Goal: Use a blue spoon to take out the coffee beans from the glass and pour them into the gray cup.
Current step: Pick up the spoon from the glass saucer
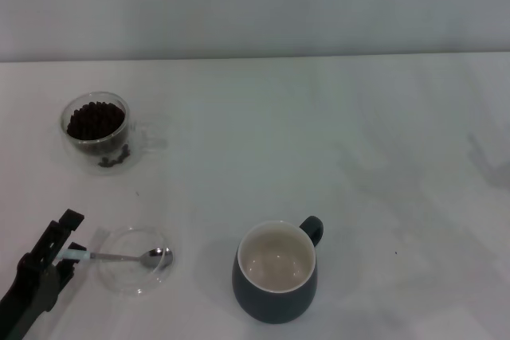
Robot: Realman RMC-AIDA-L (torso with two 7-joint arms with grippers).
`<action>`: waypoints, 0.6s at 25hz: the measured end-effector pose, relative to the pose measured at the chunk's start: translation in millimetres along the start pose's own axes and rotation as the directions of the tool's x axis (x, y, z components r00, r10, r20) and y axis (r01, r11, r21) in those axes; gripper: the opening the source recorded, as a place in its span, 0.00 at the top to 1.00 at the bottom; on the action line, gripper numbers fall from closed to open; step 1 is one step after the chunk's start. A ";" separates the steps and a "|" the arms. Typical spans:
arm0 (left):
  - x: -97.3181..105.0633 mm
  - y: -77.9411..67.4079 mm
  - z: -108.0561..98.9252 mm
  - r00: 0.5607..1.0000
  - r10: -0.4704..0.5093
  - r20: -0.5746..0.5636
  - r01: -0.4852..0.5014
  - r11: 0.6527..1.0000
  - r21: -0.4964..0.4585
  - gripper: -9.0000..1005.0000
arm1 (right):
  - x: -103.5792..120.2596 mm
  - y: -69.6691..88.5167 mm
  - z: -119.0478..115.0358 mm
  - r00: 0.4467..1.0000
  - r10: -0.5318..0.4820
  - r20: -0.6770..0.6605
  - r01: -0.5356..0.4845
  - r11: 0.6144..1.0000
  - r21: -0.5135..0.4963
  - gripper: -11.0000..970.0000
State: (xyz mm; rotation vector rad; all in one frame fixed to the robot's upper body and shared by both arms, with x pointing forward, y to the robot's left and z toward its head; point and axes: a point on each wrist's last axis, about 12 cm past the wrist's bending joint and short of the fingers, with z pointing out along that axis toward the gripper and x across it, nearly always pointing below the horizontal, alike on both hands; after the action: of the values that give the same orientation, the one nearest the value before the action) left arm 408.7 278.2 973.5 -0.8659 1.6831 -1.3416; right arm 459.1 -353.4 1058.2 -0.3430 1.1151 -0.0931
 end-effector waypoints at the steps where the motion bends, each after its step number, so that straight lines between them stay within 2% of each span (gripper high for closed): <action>1: -0.2 0.0 -0.1 1.000 0.001 0.000 -0.001 1.000 0.000 0.11 | 0.0 0.0 0.0 1.000 0.000 0.000 0.000 1.000 0.000 0.24; 15: -2.2 0.7 -3.1 1.000 0.005 0.008 -0.005 1.000 -0.002 0.13 | 0.4 0.4 -4.8 1.000 0.001 -0.011 -0.001 1.000 0.003 0.24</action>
State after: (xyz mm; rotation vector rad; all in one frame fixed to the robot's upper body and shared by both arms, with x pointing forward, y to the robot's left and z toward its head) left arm 406.9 281.6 973.5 -0.8660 1.6795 -1.3317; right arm 454.9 -354.2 1055.9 -0.3400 1.1257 -0.0960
